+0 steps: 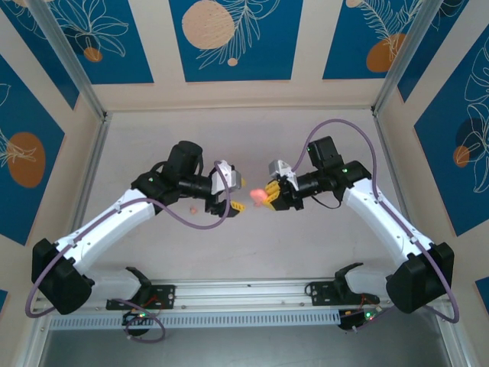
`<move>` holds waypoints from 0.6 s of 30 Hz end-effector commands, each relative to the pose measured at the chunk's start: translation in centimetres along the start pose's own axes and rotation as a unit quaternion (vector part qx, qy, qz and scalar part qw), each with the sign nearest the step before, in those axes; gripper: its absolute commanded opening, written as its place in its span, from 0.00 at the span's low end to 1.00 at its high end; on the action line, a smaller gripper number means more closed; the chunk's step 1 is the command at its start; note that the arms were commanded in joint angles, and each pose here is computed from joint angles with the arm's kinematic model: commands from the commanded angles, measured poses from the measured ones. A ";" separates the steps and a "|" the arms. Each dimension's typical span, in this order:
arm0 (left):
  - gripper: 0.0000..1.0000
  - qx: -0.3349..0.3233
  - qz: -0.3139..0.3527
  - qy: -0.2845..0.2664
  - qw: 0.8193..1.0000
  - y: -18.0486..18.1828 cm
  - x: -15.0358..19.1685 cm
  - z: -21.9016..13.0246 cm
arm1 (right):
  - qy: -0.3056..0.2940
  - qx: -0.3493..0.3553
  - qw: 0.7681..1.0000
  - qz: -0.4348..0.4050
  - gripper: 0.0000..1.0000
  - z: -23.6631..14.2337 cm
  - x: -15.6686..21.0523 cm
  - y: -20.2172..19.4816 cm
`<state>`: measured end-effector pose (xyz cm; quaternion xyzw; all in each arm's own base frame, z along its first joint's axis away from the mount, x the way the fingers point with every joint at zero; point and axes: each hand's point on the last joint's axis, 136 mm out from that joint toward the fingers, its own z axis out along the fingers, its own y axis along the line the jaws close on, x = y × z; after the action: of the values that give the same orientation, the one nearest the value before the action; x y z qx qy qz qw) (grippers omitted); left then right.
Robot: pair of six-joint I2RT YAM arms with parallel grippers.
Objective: Insert wireless bluetooth earbuds into charging case
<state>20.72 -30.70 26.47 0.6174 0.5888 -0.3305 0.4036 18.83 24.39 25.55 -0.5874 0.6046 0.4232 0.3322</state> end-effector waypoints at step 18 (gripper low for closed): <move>0.46 0.088 0.060 0.026 0.994 -3.2 -0.5 1.1 | 0.042 -0.046 0.995 -0.074 0.18 2.4 0.4 1.2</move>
<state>18.67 -31.71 25.41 0.6777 0.5500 -0.3287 0.3608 17.28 25.98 23.32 -0.6534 0.5688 0.4017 0.2969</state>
